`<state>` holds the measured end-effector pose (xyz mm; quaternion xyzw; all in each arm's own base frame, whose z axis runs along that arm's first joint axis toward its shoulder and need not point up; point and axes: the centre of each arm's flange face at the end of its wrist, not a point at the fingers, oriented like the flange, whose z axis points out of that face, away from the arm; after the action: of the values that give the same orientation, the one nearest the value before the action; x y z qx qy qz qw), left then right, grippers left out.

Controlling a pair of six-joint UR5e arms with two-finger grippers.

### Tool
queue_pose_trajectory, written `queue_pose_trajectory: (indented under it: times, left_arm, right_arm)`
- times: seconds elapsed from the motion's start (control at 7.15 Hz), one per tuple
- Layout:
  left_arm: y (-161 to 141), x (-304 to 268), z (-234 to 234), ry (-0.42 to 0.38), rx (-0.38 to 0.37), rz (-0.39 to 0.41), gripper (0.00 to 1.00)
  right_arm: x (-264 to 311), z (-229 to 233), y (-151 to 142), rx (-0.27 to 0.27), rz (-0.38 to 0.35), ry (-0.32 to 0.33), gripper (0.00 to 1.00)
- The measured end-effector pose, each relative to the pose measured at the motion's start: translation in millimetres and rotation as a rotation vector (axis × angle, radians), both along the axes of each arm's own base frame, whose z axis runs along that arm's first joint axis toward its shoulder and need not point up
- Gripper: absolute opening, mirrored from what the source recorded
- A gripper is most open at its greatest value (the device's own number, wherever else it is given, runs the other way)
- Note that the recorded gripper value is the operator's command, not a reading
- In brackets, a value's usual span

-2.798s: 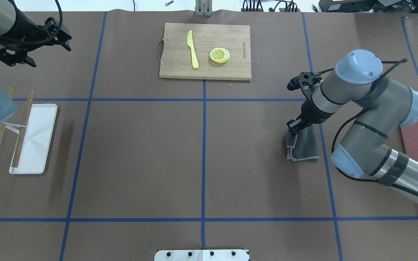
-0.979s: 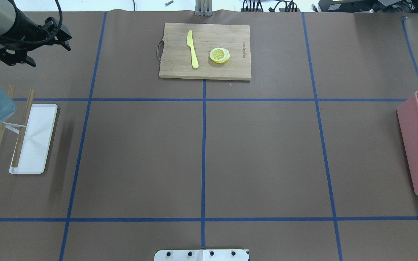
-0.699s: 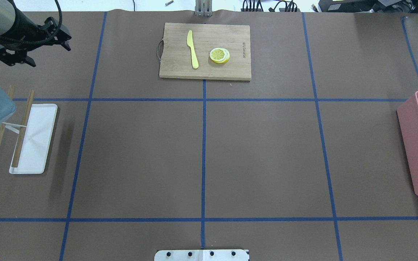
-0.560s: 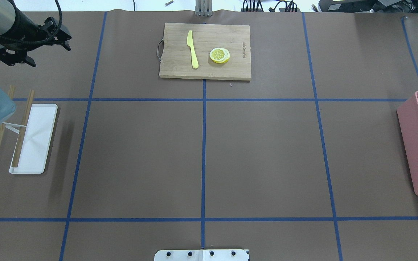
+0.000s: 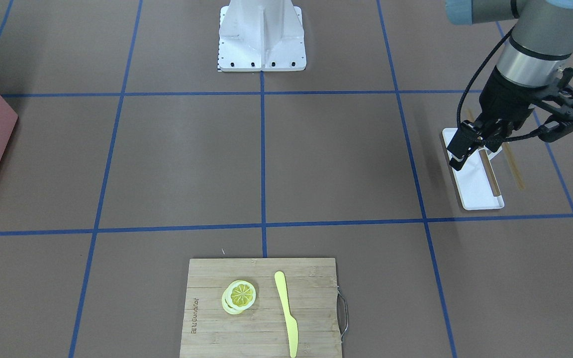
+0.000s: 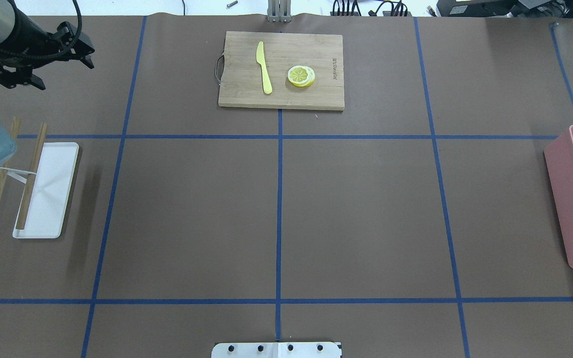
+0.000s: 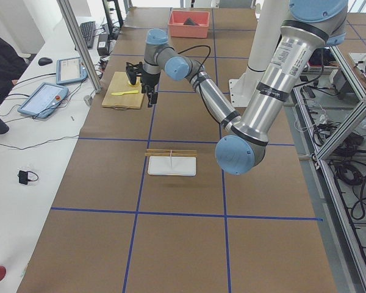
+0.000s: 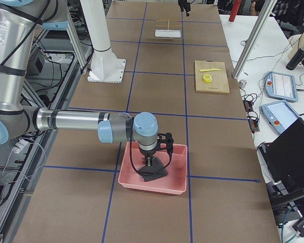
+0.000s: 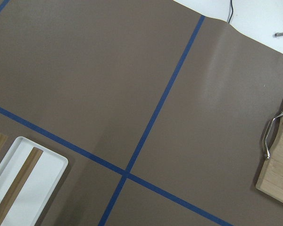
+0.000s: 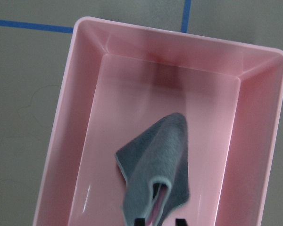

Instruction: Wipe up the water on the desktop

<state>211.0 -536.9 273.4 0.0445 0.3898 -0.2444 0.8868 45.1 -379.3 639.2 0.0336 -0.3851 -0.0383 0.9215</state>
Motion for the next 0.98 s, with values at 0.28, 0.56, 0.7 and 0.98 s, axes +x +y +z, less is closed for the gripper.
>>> queue_pose_trajectory:
  times: [0.28,0.56,0.7,0.98]
  left_arm:
    - [17,-37,55,-0.082,0.033,0.081,0.98]
    - [23,-90,104,-0.139,0.021,0.083,0.98]
    - [24,-123,127,-0.158,0.029,0.112,0.98]
    - [26,-203,201,-0.161,0.071,0.262,0.98]
  right_arm:
    - [1,8,-7,-0.006,0.001,0.012,1.00]
    - [3,7,-12,-0.006,0.011,0.011,1.00]
    - [3,7,-13,-0.009,0.014,0.006,1.00]
    - [3,7,-13,-0.013,0.016,-0.005,1.00]
